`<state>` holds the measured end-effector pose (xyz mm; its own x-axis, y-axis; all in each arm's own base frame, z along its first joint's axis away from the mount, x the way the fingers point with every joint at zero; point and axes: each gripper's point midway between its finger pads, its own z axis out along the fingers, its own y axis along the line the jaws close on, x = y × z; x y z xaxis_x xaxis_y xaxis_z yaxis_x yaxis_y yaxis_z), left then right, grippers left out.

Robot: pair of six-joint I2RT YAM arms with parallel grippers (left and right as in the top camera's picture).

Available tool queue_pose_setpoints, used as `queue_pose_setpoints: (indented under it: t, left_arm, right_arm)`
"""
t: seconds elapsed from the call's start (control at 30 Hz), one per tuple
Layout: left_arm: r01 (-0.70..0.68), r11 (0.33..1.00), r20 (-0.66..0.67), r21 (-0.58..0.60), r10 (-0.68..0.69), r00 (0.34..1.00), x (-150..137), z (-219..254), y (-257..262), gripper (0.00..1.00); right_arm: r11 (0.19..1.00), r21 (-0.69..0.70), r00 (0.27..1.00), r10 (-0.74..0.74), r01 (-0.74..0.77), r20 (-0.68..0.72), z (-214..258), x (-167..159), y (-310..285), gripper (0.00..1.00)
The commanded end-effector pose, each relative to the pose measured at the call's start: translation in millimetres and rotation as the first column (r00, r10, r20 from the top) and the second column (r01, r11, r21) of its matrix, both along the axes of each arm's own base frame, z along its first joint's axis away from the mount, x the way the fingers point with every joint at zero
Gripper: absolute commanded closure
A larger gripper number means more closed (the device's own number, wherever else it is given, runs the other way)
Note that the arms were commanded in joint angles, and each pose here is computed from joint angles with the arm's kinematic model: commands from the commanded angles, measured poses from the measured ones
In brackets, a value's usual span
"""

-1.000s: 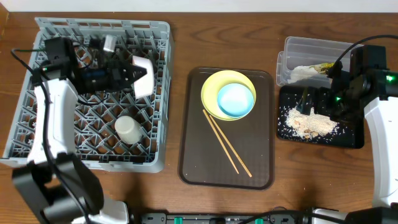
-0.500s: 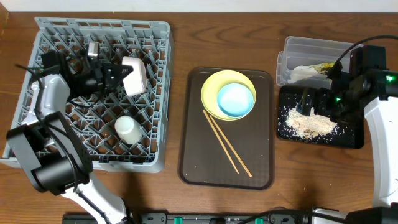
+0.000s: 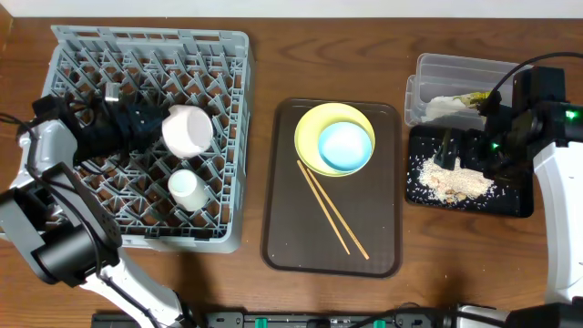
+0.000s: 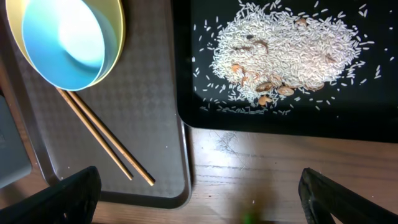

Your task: Sort waste into correct bins and load items into the dishwasher

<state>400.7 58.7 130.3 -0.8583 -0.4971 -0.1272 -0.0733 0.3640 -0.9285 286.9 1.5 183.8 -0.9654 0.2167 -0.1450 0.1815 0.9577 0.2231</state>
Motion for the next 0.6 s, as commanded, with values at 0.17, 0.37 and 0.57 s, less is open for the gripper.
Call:
queue_pose_setpoints:
  t: [0.17, 0.37, 0.57]
  left_arm:
    - [-0.046, 0.990, 0.094, 0.132, 0.033, 0.995, -7, 48, 11, 0.26]
    - [-0.064, 0.921, 0.091, 0.385, 0.031, 0.995, -16, 74, -4, 0.24]
    - [-0.021, 0.790, 0.154, 0.613, -0.094, 0.984, -20, 107, -70, 0.13]
  right_arm:
    - [1.000, -0.010, 1.000, 0.001, -0.001, 0.030, 9, 0, -4, 0.01]
    - [1.000, -0.011, 1.000, 0.000, 0.000, 0.022, 8, -1, -4, 0.01]
    - [0.993, -0.109, 0.999, -0.049, 0.048, -0.011, 5, -7, -22, 0.01]
